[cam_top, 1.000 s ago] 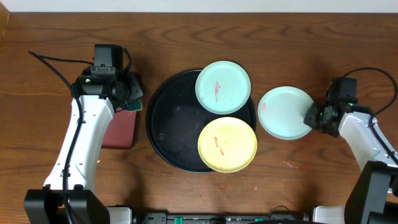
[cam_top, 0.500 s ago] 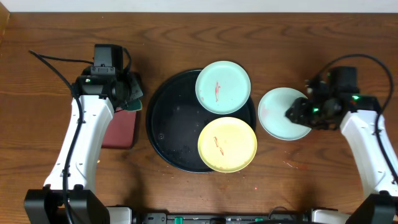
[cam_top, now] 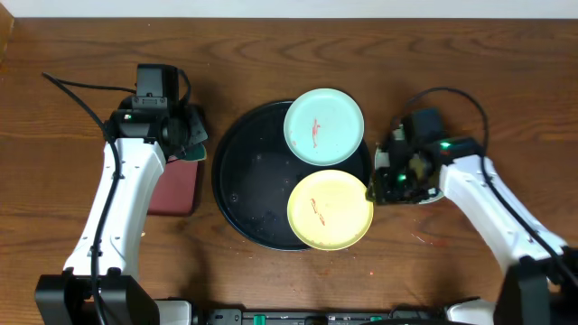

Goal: Clean dirty plates on tray and stack at the side

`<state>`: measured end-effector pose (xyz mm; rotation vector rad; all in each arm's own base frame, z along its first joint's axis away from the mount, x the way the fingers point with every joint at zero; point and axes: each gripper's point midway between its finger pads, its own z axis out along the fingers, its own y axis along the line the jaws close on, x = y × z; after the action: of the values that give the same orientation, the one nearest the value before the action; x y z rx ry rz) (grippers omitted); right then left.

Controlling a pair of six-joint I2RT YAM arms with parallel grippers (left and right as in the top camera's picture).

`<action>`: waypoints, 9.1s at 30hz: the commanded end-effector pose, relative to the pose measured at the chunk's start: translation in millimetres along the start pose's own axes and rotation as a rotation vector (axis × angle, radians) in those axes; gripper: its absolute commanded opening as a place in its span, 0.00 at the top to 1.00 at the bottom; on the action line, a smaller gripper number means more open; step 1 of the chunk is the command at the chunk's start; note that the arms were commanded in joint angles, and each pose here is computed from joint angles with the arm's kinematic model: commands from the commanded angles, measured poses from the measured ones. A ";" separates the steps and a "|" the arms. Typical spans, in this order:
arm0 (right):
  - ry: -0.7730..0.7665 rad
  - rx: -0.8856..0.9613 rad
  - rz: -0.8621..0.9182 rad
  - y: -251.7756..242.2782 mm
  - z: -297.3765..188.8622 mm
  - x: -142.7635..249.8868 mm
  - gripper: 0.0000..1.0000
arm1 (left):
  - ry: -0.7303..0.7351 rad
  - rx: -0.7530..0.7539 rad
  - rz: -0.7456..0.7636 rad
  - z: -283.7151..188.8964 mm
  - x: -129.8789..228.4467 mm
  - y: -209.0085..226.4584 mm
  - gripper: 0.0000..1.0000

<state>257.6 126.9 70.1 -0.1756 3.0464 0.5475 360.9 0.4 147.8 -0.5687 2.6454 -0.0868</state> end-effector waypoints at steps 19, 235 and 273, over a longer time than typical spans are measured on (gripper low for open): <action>0.085 0.019 -0.015 39.1 34.7 -5.1 0.99 | 0.013 -0.013 0.014 1.1 2.5 3.3 0.92; -0.231 0.089 -0.246 112.6 22.8 -69.8 0.99 | 0.054 -0.064 0.067 22.8 58.6 -40.0 0.93; -1.056 1.139 -0.464 136.5 -163.0 -58.4 0.99 | 0.058 -0.046 0.065 26.7 58.4 -44.4 0.93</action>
<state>299.8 209.8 244.0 -0.4563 1.8684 -0.7958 335.7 -63.8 102.7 -0.5201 2.7344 -0.0241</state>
